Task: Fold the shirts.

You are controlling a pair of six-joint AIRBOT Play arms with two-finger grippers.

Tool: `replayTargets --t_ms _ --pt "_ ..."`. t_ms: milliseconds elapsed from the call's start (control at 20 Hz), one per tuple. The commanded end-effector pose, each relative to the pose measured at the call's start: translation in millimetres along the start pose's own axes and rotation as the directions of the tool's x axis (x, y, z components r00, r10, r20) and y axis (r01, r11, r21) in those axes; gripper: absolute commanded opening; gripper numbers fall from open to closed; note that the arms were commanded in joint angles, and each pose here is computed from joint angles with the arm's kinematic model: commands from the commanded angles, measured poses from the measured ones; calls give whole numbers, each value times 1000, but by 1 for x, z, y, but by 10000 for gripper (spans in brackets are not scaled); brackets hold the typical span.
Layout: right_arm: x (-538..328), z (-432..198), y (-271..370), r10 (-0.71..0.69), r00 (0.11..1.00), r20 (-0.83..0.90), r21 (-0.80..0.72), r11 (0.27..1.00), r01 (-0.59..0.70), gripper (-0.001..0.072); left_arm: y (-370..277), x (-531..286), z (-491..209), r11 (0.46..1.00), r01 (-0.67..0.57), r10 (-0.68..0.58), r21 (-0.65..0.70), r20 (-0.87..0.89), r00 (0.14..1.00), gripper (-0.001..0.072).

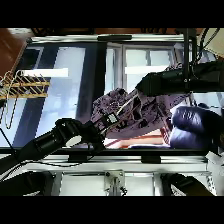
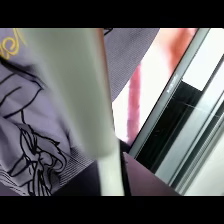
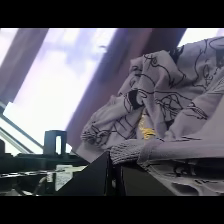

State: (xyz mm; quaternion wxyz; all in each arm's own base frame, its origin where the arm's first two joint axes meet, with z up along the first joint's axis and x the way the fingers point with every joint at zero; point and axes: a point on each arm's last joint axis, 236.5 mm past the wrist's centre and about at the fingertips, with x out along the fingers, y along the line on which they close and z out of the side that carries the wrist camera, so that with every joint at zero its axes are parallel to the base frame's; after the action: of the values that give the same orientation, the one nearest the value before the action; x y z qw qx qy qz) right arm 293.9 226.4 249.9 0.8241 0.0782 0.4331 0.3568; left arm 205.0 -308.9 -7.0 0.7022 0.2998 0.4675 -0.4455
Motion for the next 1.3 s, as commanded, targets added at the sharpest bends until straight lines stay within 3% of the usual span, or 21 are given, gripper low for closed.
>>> replayTargets --t_ms 0,300,550,850,900,1000,1100,1250 --pt "-1 -10 23 95 995 -44 -3 995 -95 80 3 10 14 1000 0 0 27 3 1000 57" --pt "-1 -20 15 63 994 -84 9 998 -62 81 8 5 40 999 -20 18 25 82 996 57" --pt "-1 -19 3 11 997 -79 3 1000 -11 81 14 5 16 993 -39 42 111 -22 999 57" --pt "7 -21 0 19 994 -106 34 999 -16 86 18 2 22 991 -60 61 119 -2 998 57" --pt "7 -20 0 18 995 -101 34 999 -14 146 18 2 22 991 -60 60 116 -3 998 57" --pt "6 -18 -1 12 996 -93 32 999 -9 626 19 2 21 992 -59 60 114 -6 998 57" --pt "-1 -16 -4 -16 997 -71 16 1000 17 637 24 1 20 994 -63 64 91 -5 998 57" --pt "-31 -4 -24 -166 986 14 8 986 166 637 33 2 21 996 -65 65 57 3 998 57"
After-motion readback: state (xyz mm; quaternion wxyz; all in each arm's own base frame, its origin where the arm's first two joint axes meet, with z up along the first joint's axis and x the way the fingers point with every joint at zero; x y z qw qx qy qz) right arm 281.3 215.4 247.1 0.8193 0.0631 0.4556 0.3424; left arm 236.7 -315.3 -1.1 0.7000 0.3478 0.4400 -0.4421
